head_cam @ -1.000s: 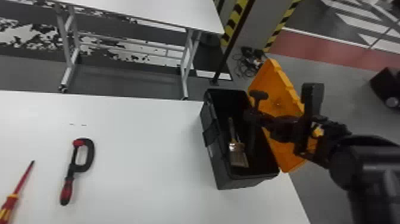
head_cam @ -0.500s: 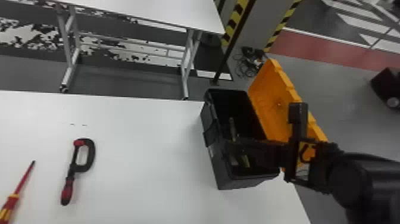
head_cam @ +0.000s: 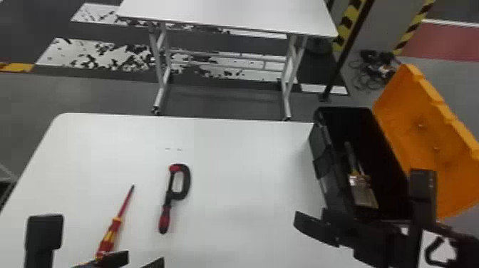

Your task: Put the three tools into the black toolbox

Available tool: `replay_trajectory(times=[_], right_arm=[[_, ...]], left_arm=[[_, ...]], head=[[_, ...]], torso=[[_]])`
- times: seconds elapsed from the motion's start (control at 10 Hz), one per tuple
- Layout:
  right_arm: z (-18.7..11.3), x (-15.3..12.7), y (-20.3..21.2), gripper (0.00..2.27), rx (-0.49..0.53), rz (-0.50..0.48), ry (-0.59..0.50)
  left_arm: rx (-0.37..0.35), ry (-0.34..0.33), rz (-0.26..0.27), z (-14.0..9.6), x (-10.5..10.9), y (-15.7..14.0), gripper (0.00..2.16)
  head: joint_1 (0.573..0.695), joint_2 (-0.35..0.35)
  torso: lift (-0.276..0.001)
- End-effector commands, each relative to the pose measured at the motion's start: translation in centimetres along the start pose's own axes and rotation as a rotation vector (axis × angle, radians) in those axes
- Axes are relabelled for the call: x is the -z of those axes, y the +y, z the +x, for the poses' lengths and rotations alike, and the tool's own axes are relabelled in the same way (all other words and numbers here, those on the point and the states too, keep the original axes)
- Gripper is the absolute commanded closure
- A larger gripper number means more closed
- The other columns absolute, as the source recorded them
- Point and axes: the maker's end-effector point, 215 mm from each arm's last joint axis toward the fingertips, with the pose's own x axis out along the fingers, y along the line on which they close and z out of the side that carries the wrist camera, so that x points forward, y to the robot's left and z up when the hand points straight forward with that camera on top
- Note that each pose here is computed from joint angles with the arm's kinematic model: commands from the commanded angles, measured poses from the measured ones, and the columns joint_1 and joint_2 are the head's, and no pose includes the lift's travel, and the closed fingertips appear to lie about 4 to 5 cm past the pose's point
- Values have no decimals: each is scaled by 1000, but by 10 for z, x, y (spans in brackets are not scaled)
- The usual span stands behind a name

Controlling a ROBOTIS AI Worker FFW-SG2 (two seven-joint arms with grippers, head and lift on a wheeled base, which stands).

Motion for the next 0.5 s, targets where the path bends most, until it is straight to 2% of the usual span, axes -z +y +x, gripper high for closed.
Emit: replay_trajectory(times=[0.0,0.2,0.3,0.4], right_arm=[[3,4,11,76,-28,-6,-19],[11,10,19,80,-43,-25,-24],[13,8,25,76,-60,-38,-40],[13,8,28,76,-71,-41,-39]], left_arm=[[-40,-26,-15,-14,-9,21,90],[-89,-14,-43,-26,-16,43,93],[-125,31,-77,-29,-10,54,110],[-160,61,-88,-31,-10,62,144]], head=[[695,0],[695,93],[695,138],[695,180]], torso=[[-51],[-51],[-51],[-51]])
